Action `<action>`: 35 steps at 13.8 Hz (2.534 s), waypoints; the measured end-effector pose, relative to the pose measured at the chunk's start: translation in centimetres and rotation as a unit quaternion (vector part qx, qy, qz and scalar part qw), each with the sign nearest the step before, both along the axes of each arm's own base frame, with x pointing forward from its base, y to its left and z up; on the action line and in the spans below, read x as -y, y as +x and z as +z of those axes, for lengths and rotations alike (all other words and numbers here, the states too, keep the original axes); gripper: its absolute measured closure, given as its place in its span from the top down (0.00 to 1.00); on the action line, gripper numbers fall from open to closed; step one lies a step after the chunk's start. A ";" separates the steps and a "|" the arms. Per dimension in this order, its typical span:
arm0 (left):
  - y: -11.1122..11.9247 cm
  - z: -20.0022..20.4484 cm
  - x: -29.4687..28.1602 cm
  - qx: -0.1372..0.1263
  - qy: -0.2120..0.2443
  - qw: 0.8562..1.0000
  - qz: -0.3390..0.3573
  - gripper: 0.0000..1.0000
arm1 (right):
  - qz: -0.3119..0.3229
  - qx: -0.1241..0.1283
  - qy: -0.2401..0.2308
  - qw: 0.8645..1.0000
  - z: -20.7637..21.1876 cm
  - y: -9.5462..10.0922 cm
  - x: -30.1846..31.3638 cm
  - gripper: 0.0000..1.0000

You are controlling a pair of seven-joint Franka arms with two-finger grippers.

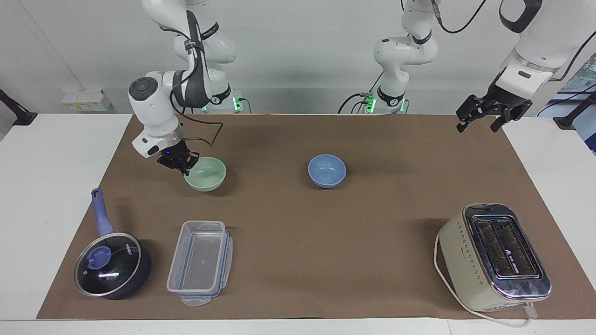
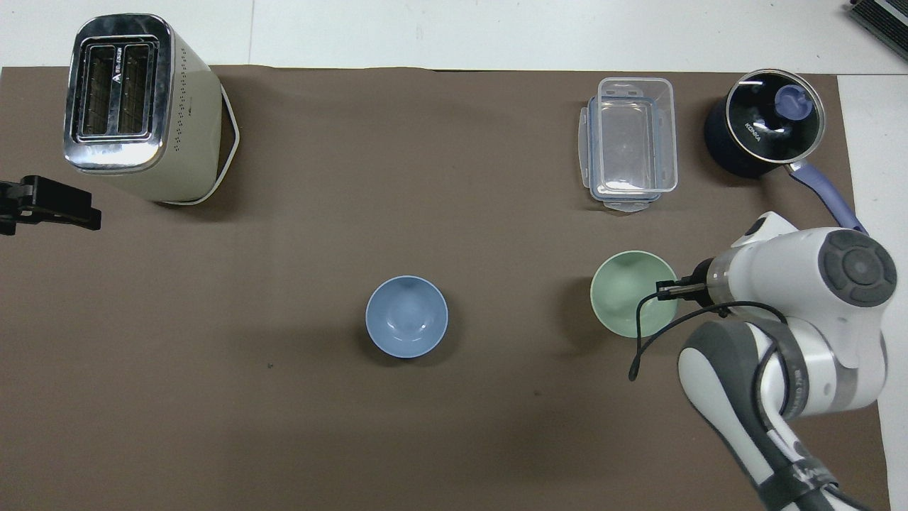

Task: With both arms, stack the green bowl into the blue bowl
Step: 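Carry the green bowl with the right gripper over the blue bowl, then lower the green bowl into the blue bowl and open the right gripper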

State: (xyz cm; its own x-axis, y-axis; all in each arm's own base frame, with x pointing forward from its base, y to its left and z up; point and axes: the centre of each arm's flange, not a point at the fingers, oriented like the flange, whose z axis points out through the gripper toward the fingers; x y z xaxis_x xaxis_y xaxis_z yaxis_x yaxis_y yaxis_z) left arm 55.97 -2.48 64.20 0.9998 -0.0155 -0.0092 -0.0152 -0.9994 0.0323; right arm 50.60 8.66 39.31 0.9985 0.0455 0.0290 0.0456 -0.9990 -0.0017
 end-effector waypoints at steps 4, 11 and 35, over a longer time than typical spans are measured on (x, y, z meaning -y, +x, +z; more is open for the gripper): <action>-0.1 0.0 -0.1 -0.002 0.004 1.000 0.000 1.00 | -0.018 0.012 0.009 1.000 1.4 -2.5 -10.8 0.05; -0.1 0.0 -0.4 -0.002 0.005 1.000 0.003 1.00 | -0.058 -0.011 0.069 0.996 2.2 -4.9 -21.1 0.05; -0.1 0.0 -0.4 -0.002 0.005 1.000 0.003 1.00 | -0.109 -0.031 0.093 0.989 -3.1 -3.4 -28.2 0.05</action>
State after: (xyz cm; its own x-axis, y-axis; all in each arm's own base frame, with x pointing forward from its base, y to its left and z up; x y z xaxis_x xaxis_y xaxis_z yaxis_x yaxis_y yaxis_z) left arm 55.90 -2.11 64.23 0.9999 -0.0100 -0.0125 -0.0097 -0.9997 0.0232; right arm 47.21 36.87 36.23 0.9841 -0.1719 -0.0449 -0.1773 -0.9672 -0.1821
